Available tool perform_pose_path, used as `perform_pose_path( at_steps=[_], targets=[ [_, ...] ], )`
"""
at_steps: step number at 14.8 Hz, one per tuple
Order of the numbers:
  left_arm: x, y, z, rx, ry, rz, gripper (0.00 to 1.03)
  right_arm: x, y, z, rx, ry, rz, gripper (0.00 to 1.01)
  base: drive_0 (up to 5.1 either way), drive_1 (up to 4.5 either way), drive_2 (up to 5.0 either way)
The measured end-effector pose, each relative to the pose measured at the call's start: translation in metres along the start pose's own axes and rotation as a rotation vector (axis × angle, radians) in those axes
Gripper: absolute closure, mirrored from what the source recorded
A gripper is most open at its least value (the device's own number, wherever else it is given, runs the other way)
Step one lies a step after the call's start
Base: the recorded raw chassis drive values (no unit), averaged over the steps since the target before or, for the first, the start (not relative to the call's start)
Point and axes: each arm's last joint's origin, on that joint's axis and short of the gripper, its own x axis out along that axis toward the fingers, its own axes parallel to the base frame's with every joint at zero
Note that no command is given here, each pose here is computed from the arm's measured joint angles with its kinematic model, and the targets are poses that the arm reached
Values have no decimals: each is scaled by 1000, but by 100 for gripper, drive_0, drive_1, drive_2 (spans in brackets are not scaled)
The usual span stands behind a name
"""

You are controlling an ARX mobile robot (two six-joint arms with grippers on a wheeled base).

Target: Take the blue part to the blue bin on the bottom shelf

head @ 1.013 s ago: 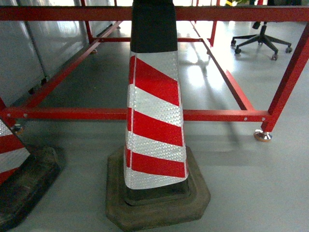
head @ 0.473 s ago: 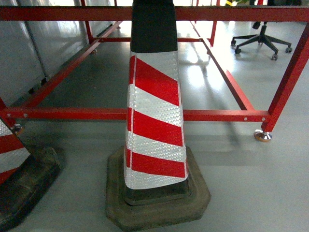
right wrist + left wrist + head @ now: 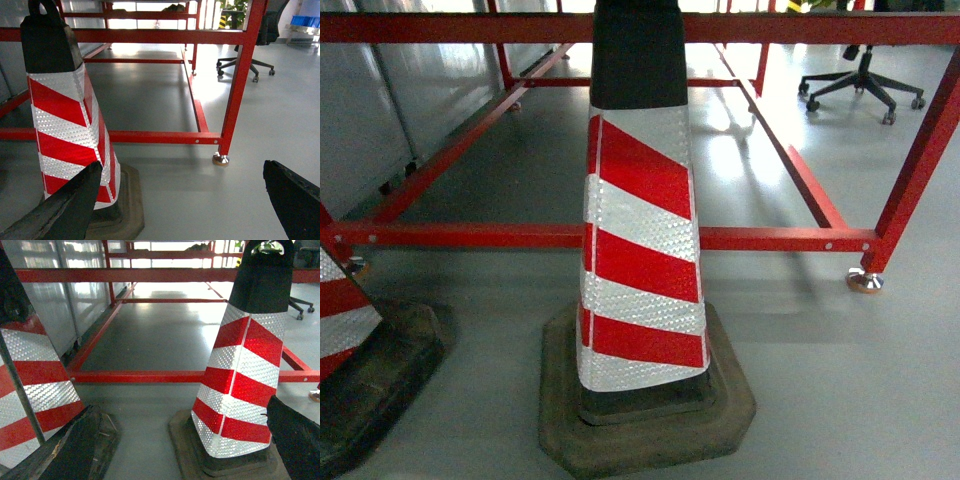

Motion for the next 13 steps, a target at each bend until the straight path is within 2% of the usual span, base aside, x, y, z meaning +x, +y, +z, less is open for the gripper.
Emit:
perform_pose_path(
  at_steps=[13],
  targets=[
    [0,0,0,0,3,0,5,0,0,0,0,2,0,3,0,0,0]
  ],
)
